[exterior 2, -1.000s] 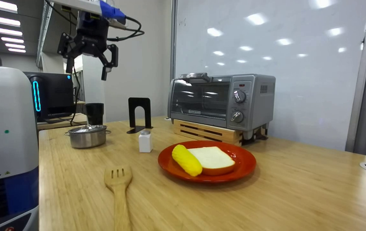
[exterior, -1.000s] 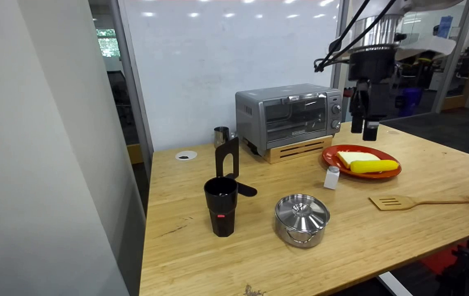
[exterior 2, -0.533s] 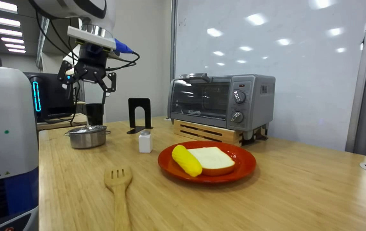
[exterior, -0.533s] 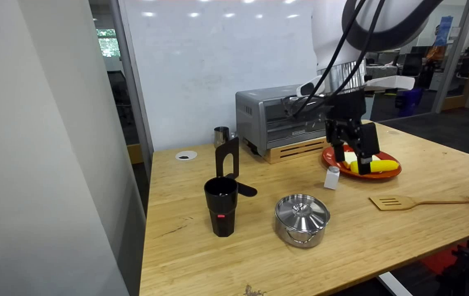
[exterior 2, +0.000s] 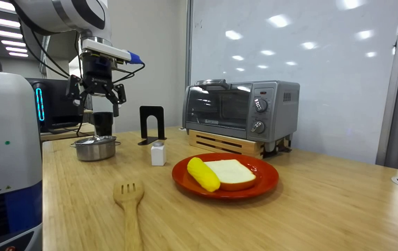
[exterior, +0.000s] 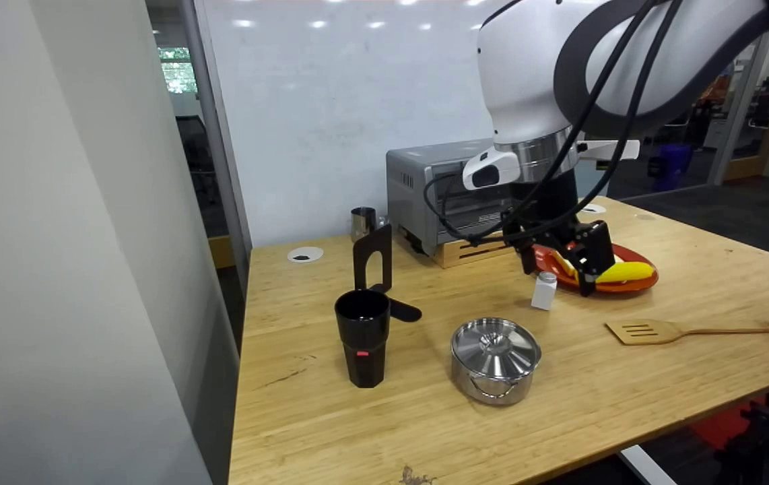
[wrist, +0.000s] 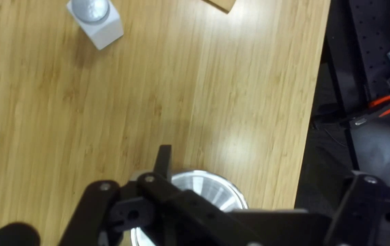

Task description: Take the lid from the top of the silver pot and put it on the table

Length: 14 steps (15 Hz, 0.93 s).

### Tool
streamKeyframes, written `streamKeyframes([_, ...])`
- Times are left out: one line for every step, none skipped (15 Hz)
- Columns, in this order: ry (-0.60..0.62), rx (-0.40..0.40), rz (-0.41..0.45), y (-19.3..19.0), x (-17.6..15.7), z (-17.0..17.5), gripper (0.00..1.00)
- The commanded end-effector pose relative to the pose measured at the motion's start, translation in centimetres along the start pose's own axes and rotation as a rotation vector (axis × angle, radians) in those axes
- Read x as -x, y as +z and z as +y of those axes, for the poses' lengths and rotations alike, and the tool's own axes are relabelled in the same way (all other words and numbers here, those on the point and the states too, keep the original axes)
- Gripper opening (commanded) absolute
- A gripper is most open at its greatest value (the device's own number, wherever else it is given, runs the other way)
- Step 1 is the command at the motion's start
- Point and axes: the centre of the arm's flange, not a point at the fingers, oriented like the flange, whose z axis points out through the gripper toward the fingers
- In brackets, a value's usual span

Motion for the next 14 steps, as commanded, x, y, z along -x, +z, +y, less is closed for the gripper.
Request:
streamKeyframes([-0.084, 0.063, 0.077, -0.59, -0.87, 0.5, 1.0])
streamKeyframes([-0.068, 0.063, 0.09, -1.11, -0.79, 0.51, 1.0])
streamKeyframes([-0.051, 0.052, 0.052, -0.77, -0.92, 0.28, 1.0])
streamKeyframes([-0.051, 0.054, 0.061, -0.92, -0.97, 0.3, 1.0])
streamKeyframes([-0.051, 0.055, 0.064, -0.99, -0.97, 0.31, 1.0])
streamKeyframes([-0.051, 0.056, 0.065, -1.01, -0.98, 0.32, 1.0])
streamKeyframes([-0.051, 0.057, 0.065, -1.02, -0.98, 0.33, 1.0])
streamKeyframes([-0.051, 0.057, 0.065, -1.02, -0.98, 0.33, 1.0])
streamKeyframes([-0.051, 0.058, 0.066, -1.03, -0.99, 0.34, 1.0])
streamKeyframes([-0.051, 0.058, 0.066, -1.03, -0.99, 0.34, 1.0])
streamKeyframes([-0.051, 0.058, 0.066, -1.03, -0.99, 0.34, 1.0])
streamKeyframes([-0.051, 0.058, 0.066, -1.04, -0.99, 0.34, 1.0])
streamKeyframes([-0.051, 0.059, 0.066, -1.04, -0.99, 0.34, 1.0])
streamKeyframes([-0.049, 0.063, 0.072, -1.14, -1.14, 0.56, 1.0])
